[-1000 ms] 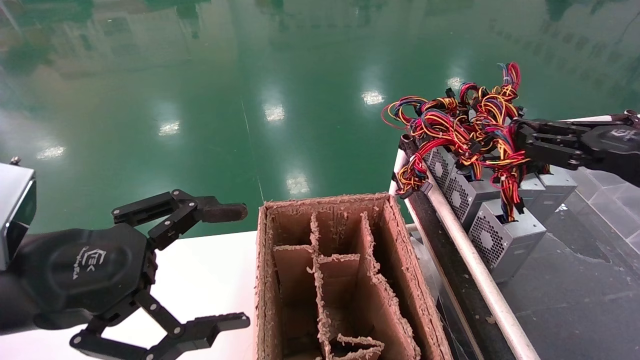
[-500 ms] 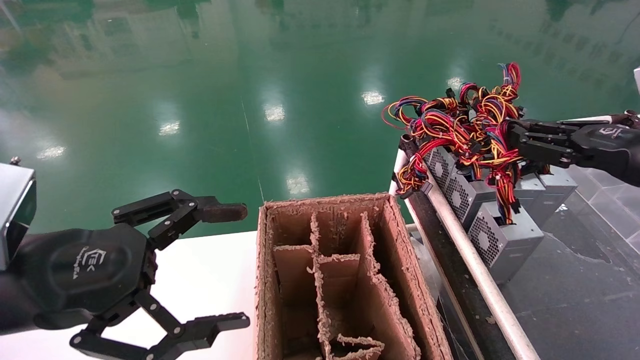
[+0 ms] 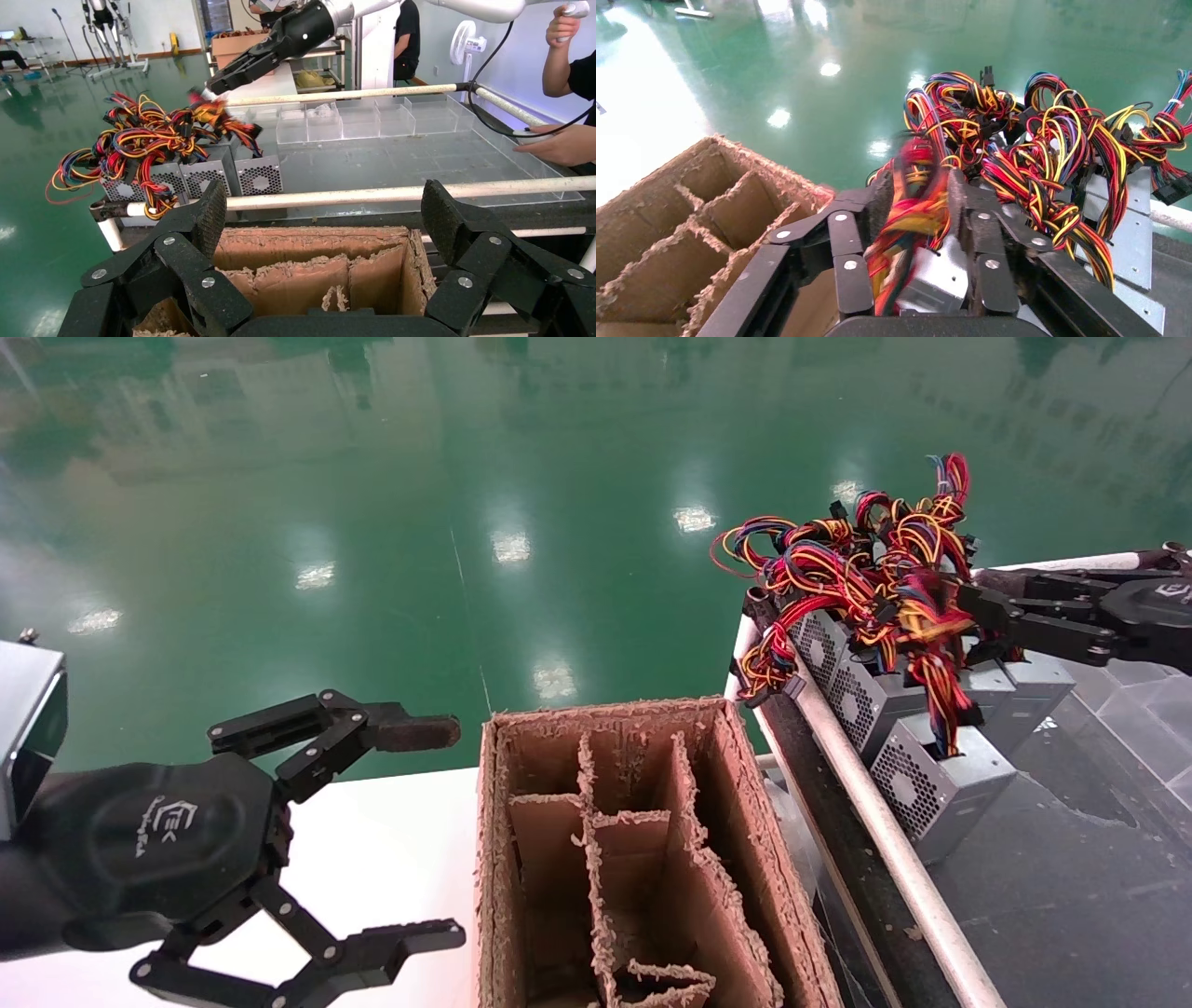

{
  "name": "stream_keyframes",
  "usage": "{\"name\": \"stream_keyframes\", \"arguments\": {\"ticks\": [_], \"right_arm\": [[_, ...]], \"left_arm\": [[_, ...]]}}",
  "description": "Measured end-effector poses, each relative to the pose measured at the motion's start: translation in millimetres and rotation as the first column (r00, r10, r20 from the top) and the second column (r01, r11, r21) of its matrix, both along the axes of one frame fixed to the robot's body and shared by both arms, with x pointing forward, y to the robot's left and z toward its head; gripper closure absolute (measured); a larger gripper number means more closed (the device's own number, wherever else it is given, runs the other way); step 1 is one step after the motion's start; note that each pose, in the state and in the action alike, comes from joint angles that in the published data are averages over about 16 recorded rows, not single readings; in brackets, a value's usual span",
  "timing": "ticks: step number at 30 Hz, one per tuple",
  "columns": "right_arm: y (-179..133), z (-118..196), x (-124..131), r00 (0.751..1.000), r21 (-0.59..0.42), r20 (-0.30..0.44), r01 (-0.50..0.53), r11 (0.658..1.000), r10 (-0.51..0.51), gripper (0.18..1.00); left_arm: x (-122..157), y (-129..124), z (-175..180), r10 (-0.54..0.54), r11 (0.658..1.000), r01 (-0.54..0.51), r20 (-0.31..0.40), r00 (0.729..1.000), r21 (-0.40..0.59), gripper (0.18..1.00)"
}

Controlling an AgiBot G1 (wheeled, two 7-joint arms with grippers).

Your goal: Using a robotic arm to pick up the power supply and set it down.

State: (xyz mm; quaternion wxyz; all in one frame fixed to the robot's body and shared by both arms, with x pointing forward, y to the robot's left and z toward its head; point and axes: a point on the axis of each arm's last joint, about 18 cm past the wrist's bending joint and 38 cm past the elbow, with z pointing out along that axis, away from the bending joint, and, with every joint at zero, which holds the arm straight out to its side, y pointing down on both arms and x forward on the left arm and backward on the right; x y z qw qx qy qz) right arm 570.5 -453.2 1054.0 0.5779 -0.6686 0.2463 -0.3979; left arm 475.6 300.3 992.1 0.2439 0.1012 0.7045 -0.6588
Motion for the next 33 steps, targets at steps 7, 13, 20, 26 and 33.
{"name": "stream_keyframes", "arguments": {"ticks": [7, 13, 20, 26, 33], "right_arm": [[-3, 9, -13, 1.000, -0.004, 0.008, -0.005, 1.000, 0.005, 0.743], [-3, 22, -27, 0.997, 0.022, 0.064, -0.033, 0.999, 0.031, 0.614], [3, 35, -40, 0.986, 0.047, 0.142, -0.095, 0.994, 0.088, 0.454], [16, 35, -44, 0.975, 0.034, 0.172, -0.152, 0.988, 0.144, 0.336], [38, 23, -46, 0.960, -0.005, 0.167, -0.226, 0.974, 0.223, 0.239]], "left_arm": [[0, 0, 0, 0.000, 1.000, 0.000, 0.000, 1.000, 0.000, 0.183], [0, 0, 0, 0.000, 1.000, 0.000, 0.000, 1.000, 0.000, 0.183], [0, 0, 0, 0.000, 1.000, 0.000, 0.000, 1.000, 0.000, 0.183], [0, 0, 0, 0.000, 1.000, 0.000, 0.000, 1.000, -0.001, 0.183], [0, 0, 0, 0.000, 1.000, 0.000, 0.000, 1.000, -0.001, 0.183]]}}
